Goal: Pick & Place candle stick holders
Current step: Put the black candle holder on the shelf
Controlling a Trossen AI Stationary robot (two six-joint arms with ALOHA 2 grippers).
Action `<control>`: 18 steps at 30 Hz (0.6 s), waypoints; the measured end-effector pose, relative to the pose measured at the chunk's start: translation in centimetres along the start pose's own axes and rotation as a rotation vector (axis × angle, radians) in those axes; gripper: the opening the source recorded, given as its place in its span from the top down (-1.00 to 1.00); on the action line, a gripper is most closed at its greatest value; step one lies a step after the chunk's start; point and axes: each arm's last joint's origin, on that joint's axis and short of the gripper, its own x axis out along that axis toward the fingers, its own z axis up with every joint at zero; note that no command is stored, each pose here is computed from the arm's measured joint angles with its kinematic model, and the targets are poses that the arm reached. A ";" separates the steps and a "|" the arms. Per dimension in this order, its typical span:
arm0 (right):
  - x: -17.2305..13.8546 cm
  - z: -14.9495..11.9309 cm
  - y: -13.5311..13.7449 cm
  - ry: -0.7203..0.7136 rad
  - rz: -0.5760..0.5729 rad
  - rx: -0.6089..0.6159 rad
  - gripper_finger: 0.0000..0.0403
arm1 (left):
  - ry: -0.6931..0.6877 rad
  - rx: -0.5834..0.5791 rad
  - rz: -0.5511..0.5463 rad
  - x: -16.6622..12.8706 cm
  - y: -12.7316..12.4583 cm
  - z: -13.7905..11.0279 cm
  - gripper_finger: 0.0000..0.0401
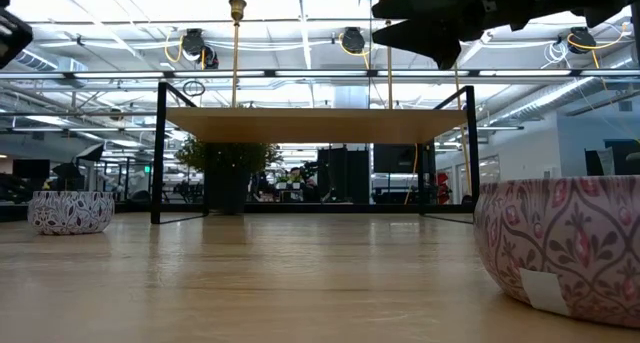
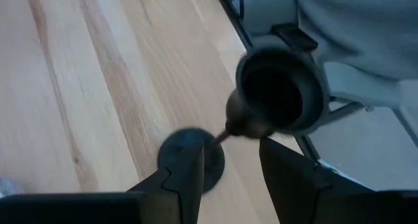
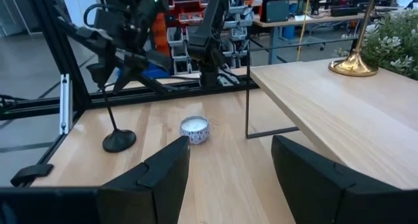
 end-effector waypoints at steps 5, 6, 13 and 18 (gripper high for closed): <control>0.0 0.0 0.0 -0.001 0.000 0.000 -0.05 | -0.077 0.081 -0.027 0.0 -0.3 0.7 0.24; 0.0 0.0 0.0 -0.001 0.000 0.000 -0.05 | -0.095 0.099 -0.035 -0.1 -0.4 0.9 0.24; 0.0 0.0 0.0 -0.001 0.000 0.000 -0.05 | -0.138 0.154 0.000 -0.1 -0.4 1.2 0.24; 0.0 0.0 0.0 0.000 0.000 -0.001 -0.05 | -0.139 0.153 0.002 -0.1 -0.4 1.2 0.24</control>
